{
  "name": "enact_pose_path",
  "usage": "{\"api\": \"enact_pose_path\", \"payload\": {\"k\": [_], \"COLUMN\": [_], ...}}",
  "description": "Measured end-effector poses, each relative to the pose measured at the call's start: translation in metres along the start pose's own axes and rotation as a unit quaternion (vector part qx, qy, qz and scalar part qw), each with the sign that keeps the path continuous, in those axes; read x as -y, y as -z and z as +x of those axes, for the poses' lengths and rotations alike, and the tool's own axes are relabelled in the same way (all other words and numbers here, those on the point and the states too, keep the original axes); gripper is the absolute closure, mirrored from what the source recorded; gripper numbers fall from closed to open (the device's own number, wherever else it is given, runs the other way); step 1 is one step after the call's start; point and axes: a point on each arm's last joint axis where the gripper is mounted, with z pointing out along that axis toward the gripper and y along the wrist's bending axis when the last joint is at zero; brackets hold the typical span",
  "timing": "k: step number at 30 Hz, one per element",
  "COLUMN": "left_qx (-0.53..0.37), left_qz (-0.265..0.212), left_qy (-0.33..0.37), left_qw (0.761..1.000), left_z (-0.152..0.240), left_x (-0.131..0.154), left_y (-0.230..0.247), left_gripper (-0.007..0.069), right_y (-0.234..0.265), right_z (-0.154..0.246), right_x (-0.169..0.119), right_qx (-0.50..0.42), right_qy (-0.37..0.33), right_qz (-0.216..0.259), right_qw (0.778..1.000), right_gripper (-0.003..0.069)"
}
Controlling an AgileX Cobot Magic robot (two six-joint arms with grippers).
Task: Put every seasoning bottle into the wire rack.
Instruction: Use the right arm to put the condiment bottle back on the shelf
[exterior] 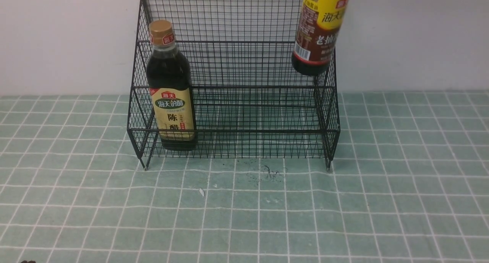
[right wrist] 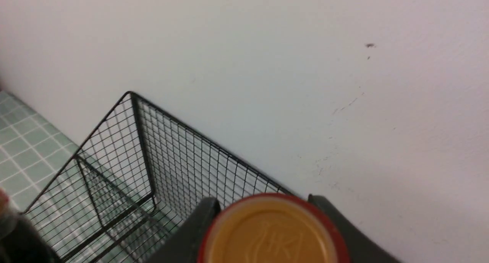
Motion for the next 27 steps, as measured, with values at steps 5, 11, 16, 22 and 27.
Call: {"api": "enact_pose_path", "payload": {"k": [5,11,16,22,27], "left_qx": [0.0,0.0,0.0,0.0,0.0], "left_qz": [0.0,0.0,0.0,0.0,0.0], "left_qy": [0.0,0.0,0.0,0.0,0.0], "left_qw": [1.0,1.0,1.0,1.0,1.0], "left_z": [0.0,0.0,0.0,0.0,0.0], "left_x": [0.0,0.0,0.0,0.0,0.0], "left_y": [0.0,0.0,0.0,0.0,0.0], "left_gripper": [0.0631,0.0631,0.0631,0.0631,0.0631], "right_y": [-0.026,-0.058,-0.068,-0.071,-0.067], "right_z": [0.019,0.057,0.079,0.087,0.082], "right_x": [0.008,0.012,0.012,0.014,0.013], "right_qx": [-0.018,-0.084,-0.141,-0.17,-0.165], "right_qy": [-0.011,-0.023,-0.008,0.013,0.012], "right_qz": [0.002,-0.023,-0.041,-0.04,-0.042], "right_qw": [1.0,0.996,0.989,0.985,0.985], "right_gripper": [0.0387,0.0388,0.0388,0.0388,0.0326]}}
